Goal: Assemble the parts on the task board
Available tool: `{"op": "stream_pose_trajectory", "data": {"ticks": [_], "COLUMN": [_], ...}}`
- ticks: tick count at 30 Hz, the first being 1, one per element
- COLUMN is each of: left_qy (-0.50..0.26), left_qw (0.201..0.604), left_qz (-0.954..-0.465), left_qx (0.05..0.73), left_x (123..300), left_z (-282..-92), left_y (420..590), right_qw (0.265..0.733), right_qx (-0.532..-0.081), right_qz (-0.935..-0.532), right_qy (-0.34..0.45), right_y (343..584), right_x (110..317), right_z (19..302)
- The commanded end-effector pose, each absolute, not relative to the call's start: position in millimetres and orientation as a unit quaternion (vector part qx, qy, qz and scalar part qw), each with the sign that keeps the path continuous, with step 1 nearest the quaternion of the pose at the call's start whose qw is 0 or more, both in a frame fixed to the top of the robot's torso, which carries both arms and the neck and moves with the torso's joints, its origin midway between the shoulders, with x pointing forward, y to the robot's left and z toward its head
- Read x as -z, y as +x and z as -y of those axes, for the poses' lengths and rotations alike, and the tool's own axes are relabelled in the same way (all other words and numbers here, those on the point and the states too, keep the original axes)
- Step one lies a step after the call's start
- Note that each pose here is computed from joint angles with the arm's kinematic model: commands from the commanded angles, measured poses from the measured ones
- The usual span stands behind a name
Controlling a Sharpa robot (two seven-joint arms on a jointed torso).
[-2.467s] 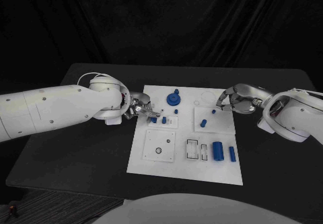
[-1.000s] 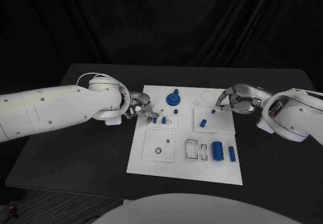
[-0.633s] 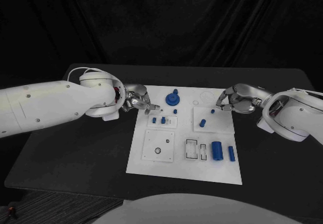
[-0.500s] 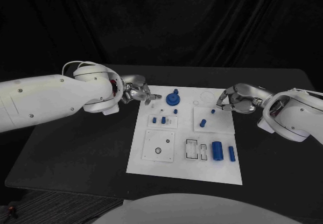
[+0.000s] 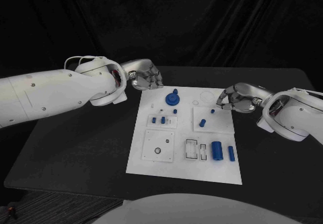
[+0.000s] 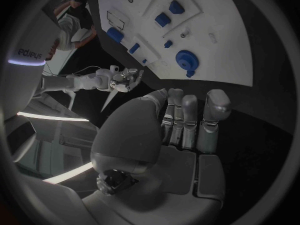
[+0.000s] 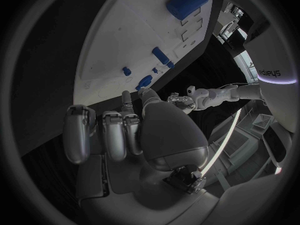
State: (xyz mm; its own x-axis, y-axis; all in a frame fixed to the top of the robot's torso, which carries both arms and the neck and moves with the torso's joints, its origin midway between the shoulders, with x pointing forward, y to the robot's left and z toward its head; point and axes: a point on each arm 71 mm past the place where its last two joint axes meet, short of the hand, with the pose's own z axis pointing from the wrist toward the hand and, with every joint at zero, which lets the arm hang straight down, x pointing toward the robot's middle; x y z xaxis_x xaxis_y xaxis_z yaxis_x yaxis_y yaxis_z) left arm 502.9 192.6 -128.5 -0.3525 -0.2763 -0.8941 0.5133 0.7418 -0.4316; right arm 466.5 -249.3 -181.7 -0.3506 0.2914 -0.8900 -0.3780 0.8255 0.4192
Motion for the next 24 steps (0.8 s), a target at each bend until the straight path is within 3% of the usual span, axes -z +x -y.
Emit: {"op": "stream_pose_trajectory", "data": {"ticks": [1,9,15,24], "left_qy": [0.257,0.373,0.396,0.399], "left_qw": [0.589,0.573,0.557,0.546], "left_qz": [-0.663,-0.643,-0.648,-0.662], "left_qx": [0.385,0.346,0.336,0.324], "left_x": [128.1,152.4,166.7,174.5], "left_z": [-173.0,-149.4,-138.4,-126.8], "left_y": [493.3,492.6,493.0,495.1], "right_qw": [0.581,0.584,0.583,0.585], "right_qx": [-0.299,-0.302,-0.303,-0.307], "right_qz": [-0.756,-0.753,-0.754,-0.75], "right_qy": [-0.026,-0.027,-0.028,-0.029], "right_y": [466.0,465.0,464.7,463.6], "right_x": [180.0,179.1,179.2,178.2], "right_z": [249.3,250.1,249.4,247.7]}}
